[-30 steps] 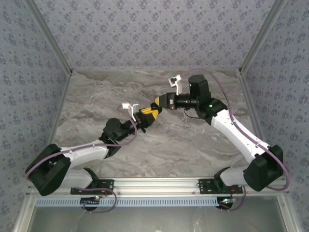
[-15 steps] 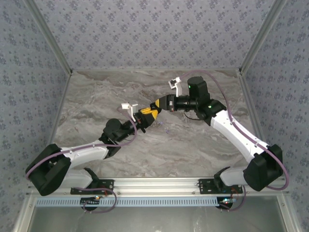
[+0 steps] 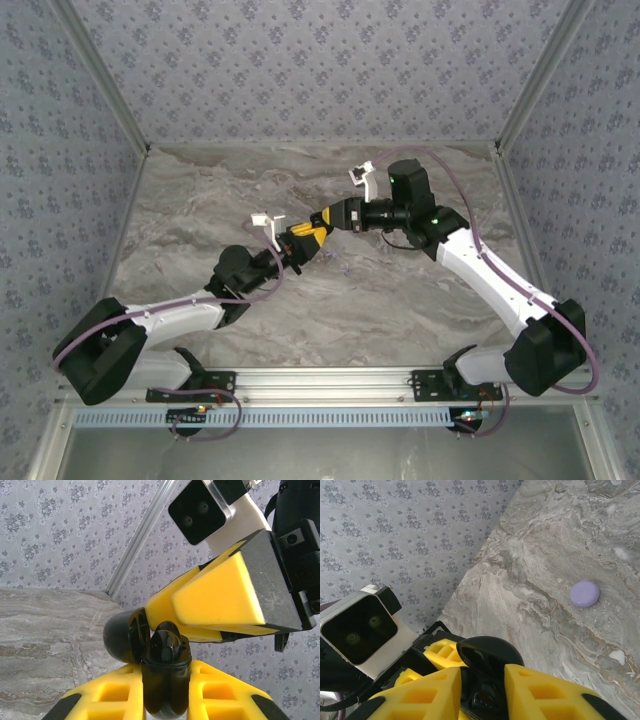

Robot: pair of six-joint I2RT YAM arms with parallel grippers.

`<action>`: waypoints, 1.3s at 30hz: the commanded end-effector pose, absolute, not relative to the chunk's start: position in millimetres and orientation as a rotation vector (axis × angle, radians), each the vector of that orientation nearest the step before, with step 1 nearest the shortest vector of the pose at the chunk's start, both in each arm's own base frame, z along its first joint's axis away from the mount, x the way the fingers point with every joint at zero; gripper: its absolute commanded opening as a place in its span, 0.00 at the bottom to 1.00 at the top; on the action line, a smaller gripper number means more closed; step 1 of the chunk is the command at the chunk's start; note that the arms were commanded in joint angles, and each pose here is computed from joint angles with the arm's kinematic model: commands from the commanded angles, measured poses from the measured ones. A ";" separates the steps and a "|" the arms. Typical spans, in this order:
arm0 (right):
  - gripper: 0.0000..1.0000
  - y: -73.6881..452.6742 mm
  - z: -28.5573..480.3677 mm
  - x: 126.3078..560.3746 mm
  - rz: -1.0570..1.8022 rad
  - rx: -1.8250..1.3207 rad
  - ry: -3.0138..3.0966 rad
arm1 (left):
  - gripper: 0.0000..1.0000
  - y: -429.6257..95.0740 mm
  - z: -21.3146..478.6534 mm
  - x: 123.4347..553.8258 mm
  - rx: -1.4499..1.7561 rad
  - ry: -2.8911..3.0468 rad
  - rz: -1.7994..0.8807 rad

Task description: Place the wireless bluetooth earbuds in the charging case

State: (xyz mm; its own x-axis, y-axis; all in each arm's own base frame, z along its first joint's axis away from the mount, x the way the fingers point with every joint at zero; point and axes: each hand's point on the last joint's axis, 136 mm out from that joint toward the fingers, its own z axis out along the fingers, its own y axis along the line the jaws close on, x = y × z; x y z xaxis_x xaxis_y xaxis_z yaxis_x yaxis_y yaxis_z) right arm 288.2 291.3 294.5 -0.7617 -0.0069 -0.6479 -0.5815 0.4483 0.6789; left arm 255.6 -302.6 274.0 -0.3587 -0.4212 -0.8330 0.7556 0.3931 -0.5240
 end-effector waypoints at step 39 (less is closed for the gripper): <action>0.23 232.9 244.1 288.4 1.281 -0.455 2.250 | 0.08 -327.1 315.7 203.9 0.698 1.325 -1.380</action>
